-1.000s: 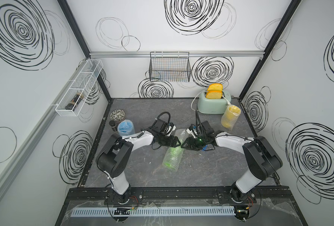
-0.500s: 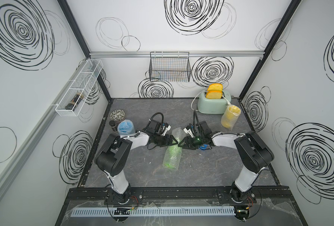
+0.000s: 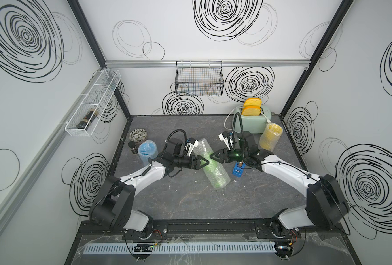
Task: Wrap wine glasses in bubble wrap
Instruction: Pick up the bubble wrap from the center of the board, then place the bubble wrap at the center of the board.
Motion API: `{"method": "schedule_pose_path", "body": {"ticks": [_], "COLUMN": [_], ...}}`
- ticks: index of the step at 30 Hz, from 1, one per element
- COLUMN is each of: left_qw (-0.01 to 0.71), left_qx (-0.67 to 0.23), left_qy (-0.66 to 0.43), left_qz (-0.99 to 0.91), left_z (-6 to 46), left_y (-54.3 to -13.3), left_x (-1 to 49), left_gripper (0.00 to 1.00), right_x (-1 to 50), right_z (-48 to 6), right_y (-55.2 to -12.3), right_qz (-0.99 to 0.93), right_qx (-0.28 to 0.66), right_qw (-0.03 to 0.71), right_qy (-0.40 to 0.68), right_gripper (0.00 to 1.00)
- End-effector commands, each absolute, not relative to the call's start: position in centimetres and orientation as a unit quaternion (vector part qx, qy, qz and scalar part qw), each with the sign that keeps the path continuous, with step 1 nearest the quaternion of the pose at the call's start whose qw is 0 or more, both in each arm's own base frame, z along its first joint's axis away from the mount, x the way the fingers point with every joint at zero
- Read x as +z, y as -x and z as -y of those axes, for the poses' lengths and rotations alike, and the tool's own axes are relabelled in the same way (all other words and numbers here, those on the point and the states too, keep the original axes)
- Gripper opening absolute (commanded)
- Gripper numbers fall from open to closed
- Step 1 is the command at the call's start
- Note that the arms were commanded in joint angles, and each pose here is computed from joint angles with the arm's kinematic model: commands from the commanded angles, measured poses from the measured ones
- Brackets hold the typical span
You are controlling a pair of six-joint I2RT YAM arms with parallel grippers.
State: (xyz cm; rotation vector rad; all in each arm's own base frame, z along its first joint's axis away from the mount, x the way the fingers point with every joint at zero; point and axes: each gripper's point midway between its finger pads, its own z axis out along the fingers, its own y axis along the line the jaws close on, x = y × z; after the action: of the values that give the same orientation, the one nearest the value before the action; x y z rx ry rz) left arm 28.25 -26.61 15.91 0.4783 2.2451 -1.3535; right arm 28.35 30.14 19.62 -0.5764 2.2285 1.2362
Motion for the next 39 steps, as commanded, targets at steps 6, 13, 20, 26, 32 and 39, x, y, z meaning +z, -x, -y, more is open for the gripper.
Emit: {"method": "schedule_pose_path", "body": {"ticks": [6,13,20,26,32,39], "left_qw": [0.463,0.490,0.479,0.440,0.429,0.427], "left_qx": [-0.471,-0.434,-0.398,-0.398,-0.380,-0.384], "left_qy": [-0.363,-0.389,-0.446,-0.468,-0.444,-0.407], "left_qz": [-0.657,-0.648,-0.642,-0.655,-0.689,-0.710], "left_z": [27.7,27.7,27.9,27.8,26.2,24.7], "left_y": [-26.2,-26.3,-24.9,-22.4,-22.9,-23.2], "left_x": [23.1,23.1,21.0,18.1,17.3,17.6], "left_gripper": [0.80,0.77,0.76,0.76,0.79,0.81], "right_x": [21.6,17.7,15.4,14.1,15.2,16.6], "right_z": [-30.8,-29.9,-28.9,-28.1,-28.0,-28.6], "right_y": [-27.0,-26.2,-24.5,-23.1,-22.7,-22.9], "right_qz": [-0.778,-0.812,-0.819,-0.830,-0.829,-0.827], "right_qx": [0.443,0.431,0.425,0.409,0.406,0.402], "right_qw": [0.330,0.284,0.277,0.275,0.282,0.286], "right_qy": [0.300,0.272,0.268,0.262,0.263,0.271], "right_gripper": [0.56,0.55,0.55,0.55,0.55,0.55]}}
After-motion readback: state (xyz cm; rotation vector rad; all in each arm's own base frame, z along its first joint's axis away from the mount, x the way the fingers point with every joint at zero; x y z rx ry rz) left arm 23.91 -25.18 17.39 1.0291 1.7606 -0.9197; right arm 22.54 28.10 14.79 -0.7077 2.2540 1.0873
